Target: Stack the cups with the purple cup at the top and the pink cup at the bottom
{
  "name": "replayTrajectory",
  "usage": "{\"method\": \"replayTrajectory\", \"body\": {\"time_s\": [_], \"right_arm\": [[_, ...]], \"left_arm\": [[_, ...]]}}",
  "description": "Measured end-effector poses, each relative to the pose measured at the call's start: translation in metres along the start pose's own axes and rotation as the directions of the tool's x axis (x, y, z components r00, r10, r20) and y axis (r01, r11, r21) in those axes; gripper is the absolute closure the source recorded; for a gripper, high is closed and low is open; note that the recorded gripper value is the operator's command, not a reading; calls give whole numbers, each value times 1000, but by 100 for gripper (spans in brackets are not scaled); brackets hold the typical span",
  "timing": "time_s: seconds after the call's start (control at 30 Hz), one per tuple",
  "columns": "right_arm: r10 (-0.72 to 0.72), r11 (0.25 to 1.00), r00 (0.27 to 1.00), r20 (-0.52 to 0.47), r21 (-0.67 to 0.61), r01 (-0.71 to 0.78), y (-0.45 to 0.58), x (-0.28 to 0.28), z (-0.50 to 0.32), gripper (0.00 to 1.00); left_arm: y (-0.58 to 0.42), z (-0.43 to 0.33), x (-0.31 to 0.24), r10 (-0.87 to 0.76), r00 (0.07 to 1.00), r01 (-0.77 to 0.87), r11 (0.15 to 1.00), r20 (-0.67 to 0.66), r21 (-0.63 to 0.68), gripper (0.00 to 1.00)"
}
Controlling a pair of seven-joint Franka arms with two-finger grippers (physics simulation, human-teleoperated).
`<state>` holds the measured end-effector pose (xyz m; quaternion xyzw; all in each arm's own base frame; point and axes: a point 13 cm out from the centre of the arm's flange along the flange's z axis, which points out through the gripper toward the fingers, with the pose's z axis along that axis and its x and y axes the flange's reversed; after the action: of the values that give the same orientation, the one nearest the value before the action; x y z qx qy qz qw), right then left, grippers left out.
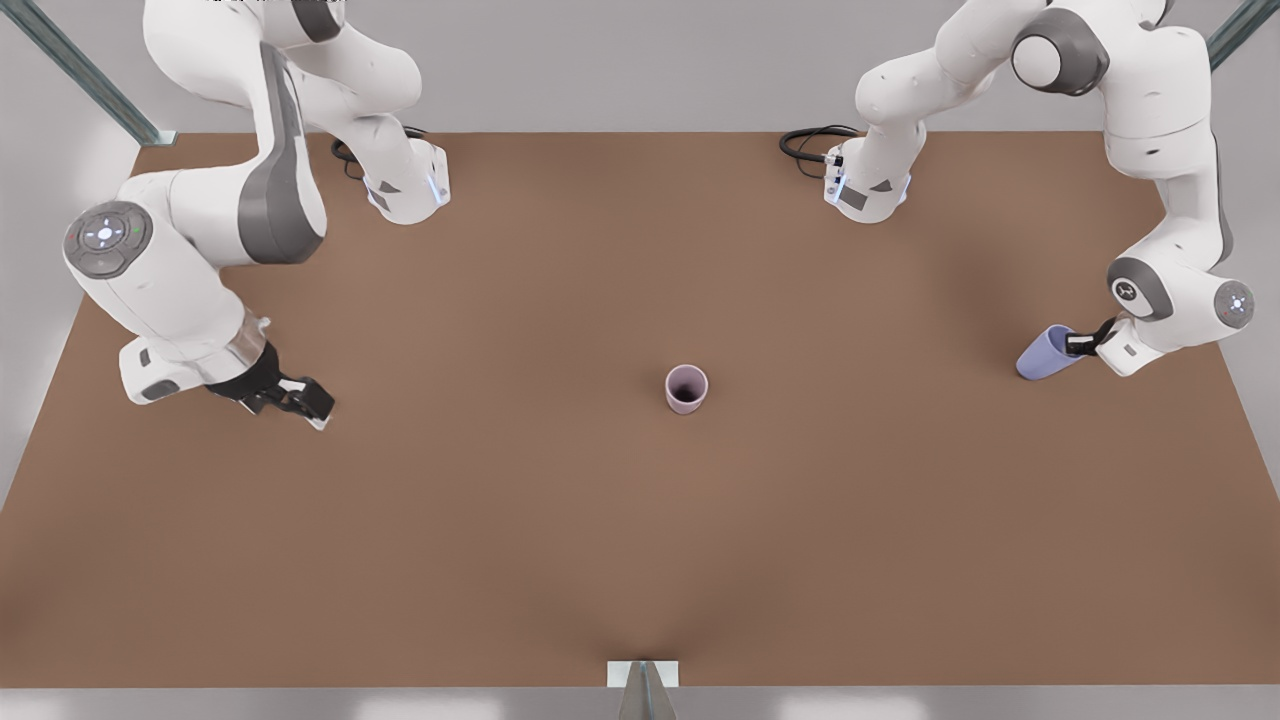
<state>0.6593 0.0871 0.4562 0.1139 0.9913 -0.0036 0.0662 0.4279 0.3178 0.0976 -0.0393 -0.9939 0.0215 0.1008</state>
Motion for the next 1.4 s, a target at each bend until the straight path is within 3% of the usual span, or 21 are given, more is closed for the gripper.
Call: {"method": "replayTrajectory", "body": {"time_s": [0.17,0.33,0.4,0.6,0.83,1.03,1.4], "right_arm": [[-37,997,992,-118,59,44,-38,2,34,0],[10,999,986,-165,41,-3,-99,-19,67,0],[0,1000,987,-161,30,5,-104,-24,71,0],[-53,998,989,-138,9,55,-100,-32,73,0],[-89,996,988,-124,4,90,-104,-36,70,0],[-114,993,986,-121,0,115,-104,-37,70,0],[-141,990,984,-113,-3,142,-106,-39,66,0]], "left_arm": [[-5,-8,-6,0,1000,0,1000,14,9,79],[-23,-30,-20,32,999,-32,999,33,11,79],[-55,-61,-48,94,994,-93,996,57,-12,79],[-298,-167,-147,364,926,-363,931,96,-31,79],[-570,-202,-145,451,890,-453,891,66,14,79],[-668,-179,-128,303,953,-303,953,3,16,79],[-701,-154,-124,-68,997,68,998,-36,-6,79]]}}
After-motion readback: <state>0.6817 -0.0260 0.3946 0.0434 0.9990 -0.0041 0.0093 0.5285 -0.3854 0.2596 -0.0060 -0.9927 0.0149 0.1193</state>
